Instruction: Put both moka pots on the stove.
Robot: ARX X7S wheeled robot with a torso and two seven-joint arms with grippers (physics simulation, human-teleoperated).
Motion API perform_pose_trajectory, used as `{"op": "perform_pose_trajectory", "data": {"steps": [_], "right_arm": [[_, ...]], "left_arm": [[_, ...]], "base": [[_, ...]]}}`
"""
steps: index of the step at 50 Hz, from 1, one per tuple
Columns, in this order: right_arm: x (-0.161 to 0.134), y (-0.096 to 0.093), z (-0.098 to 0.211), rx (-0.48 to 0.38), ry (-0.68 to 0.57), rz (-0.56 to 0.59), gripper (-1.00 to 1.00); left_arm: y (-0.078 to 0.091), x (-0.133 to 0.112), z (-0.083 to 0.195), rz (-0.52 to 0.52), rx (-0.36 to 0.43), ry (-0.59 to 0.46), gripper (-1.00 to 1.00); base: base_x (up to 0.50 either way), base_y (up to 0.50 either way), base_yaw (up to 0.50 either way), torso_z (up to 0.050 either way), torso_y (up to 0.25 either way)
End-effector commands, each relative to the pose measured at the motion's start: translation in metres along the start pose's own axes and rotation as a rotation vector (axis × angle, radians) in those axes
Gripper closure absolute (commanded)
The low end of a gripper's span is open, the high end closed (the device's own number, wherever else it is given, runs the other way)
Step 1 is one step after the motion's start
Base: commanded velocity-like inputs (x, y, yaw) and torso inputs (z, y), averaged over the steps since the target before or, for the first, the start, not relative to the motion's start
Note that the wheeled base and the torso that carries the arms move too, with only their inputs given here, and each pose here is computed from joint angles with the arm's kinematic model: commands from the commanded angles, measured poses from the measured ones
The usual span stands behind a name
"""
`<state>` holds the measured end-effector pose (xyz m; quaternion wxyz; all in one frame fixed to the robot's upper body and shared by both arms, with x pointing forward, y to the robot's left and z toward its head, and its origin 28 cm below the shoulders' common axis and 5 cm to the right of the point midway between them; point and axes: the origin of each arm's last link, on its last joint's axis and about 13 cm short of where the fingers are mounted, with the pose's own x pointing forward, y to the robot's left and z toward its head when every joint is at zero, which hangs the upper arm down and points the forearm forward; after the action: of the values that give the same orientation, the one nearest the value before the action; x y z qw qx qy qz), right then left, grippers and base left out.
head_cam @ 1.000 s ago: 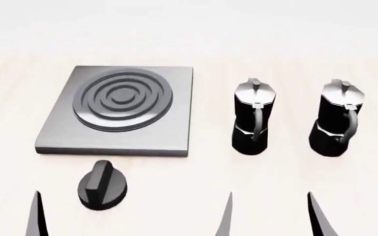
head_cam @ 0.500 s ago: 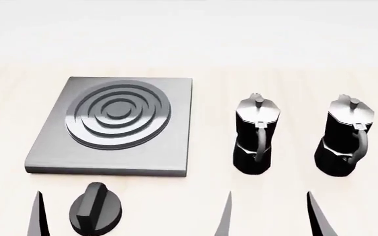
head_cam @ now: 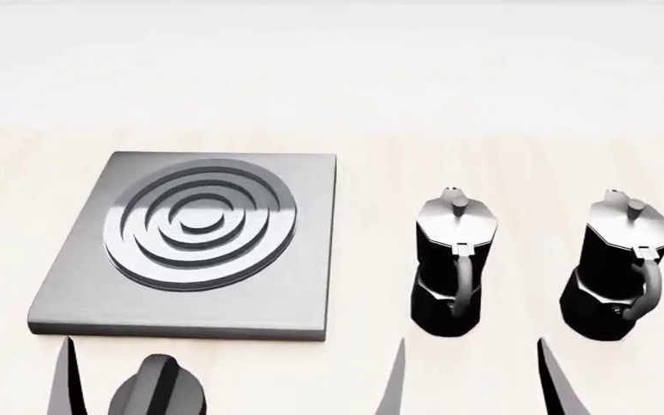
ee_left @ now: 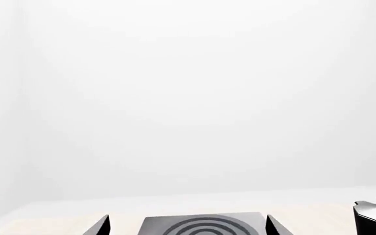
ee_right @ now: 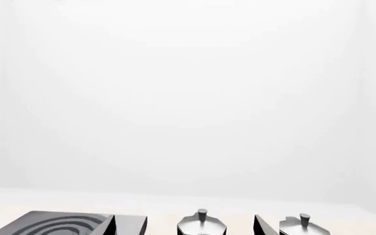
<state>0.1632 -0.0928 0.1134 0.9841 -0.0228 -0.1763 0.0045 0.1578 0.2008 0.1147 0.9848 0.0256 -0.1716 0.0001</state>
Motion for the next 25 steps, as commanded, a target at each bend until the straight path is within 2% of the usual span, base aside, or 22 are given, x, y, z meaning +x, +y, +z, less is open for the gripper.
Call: {"op": "perform_pose_trajectory", "data": {"steps": [1, 11, 25], "right_arm": [[-0.0005, 0.0007, -0.0006, 0.001, -0.006, 0.0, -1.0], [0.0003, -0.0003, -0.0013, -0.002, 0.006, -0.002, -1.0], [-0.0002, -0.0005, 0.0001, 0.0, 0.004, 0.0, -1.0]], "left_arm": [[0.0001, 0.0001, -0.0003, 0.002, -0.001, 0.002, -1.0], [-0.0002, 0.0004, -0.0011, 0.0, -0.001, 0.003, -1.0], [-0.0006, 0.0007, -0.0011, 0.0, -0.002, 0.004, -1.0]], "base": [[0.0, 0.0, 0.0, 0.0, 0.0], [0.0, 0.02, 0.0, 0.0, 0.0], [0.0, 0.16, 0.0, 0.0, 0.0]]}}
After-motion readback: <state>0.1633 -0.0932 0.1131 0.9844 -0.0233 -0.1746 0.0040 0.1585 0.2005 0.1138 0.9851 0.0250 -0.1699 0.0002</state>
